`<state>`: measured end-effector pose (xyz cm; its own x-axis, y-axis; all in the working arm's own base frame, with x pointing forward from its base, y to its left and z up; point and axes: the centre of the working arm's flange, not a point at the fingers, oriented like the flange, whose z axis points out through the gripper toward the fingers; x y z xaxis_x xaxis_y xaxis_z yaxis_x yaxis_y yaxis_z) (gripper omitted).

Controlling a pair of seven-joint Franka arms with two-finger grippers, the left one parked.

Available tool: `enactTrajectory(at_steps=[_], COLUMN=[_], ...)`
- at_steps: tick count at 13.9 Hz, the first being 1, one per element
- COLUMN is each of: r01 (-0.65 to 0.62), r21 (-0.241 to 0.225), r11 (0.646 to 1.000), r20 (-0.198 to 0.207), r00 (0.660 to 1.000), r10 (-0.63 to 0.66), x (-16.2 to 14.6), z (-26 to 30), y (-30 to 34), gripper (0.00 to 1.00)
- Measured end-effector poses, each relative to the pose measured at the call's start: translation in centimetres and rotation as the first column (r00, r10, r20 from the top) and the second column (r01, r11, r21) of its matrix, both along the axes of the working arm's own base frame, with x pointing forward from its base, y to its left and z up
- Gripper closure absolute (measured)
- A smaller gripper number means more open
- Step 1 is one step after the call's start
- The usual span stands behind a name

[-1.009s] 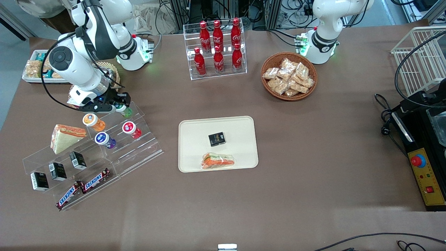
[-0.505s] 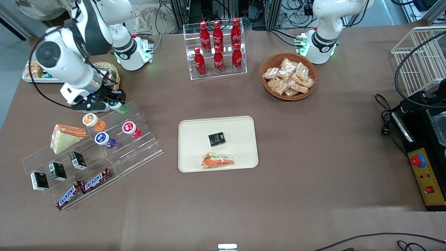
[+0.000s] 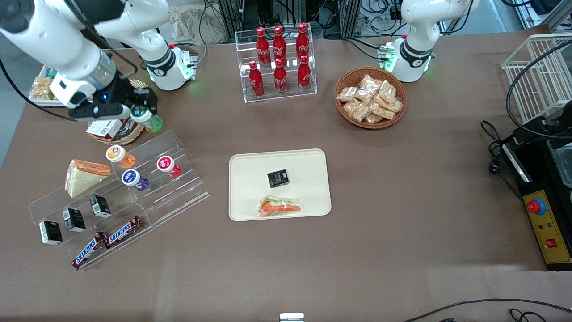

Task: Place green gum on tray
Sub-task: 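Lift the green cup and carry it toward the cream tray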

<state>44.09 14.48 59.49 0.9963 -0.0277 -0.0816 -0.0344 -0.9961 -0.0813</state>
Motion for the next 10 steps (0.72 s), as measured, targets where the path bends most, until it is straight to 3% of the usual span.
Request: enactTrajectory(at_steps=[4, 7, 10], r01=[0.127, 0.206, 0.248], r21=[0.045, 0.028, -0.018], r11=[0.991, 0.978, 0.968], r20=[-0.033, -0.052, -0.074], r00=[0.991, 0.978, 0.966], r10=[-0.126, -0.204, -0.249], x=[1.5, 2.1, 2.8], z=[3.2, 0.3, -5.0], y=[7.7, 14.7, 19.3], gripper=[0.41, 0.41, 0.41])
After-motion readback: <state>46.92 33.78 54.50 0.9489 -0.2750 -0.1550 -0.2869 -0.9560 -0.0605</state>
